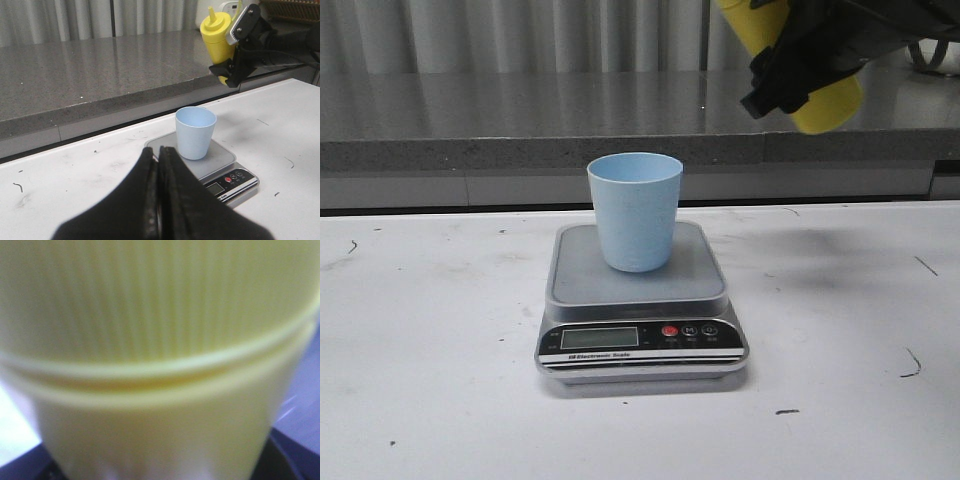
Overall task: Pour seasoning into cup on scale with both arms
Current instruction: 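Lower the yellow bottle upright onto the table with the right gripper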
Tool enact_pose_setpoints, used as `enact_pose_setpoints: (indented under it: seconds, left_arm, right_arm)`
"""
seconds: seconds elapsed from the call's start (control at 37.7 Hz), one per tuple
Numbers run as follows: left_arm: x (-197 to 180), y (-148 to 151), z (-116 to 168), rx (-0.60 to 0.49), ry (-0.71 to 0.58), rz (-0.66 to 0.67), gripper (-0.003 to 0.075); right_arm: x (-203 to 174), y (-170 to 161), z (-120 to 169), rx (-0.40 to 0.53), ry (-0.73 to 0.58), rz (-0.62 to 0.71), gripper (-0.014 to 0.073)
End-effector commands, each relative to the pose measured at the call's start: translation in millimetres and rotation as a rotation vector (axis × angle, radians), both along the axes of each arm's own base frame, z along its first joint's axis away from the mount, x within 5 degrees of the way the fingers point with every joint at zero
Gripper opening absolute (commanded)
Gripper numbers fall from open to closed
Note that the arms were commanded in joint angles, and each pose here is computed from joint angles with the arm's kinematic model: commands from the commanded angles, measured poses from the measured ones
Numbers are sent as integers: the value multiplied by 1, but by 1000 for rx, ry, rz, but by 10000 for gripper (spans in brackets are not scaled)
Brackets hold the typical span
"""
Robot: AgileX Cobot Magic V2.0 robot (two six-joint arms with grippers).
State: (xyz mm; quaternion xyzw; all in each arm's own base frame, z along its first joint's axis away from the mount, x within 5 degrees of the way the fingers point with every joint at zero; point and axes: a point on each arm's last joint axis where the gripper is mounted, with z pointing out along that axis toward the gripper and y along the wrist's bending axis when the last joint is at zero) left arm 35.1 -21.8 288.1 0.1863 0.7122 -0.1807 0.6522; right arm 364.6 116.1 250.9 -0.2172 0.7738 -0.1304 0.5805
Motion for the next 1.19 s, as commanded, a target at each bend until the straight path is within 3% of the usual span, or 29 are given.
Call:
enact_pose_setpoints:
  seconds: [0.0,0.16,0.35,0.64,0.77,0.93,1.17]
  left_arm:
    - [-1,0,16,-67,-80,1,-20]
    - [-1,0,16,-67,-80,1,-20]
    - [-1,0,16,-67,-80,1,-20]
    - [-1,0,16,-67,-80,1,-20]
    - [-1,0,16,-67,-80,1,-20]
    - [-1,0,16,-67,-80,1,-20]
    - [-1,0,16,-67,-80,1,-20]
  right_arm:
    - [-4,-1,29,212,-21,-62,106]
    - [-7,6,21,371,89,-45,106]
    - [-19,1,9,586,150,-135,105]
    - [-44,-14,3,564,81,-164,105]
    - [-59,-20,1,606,-41,-114,105]
    - [-78,-23,-26,695,-133,-39,105]
    - [-75,-26,-66,639,-159,-67,108]
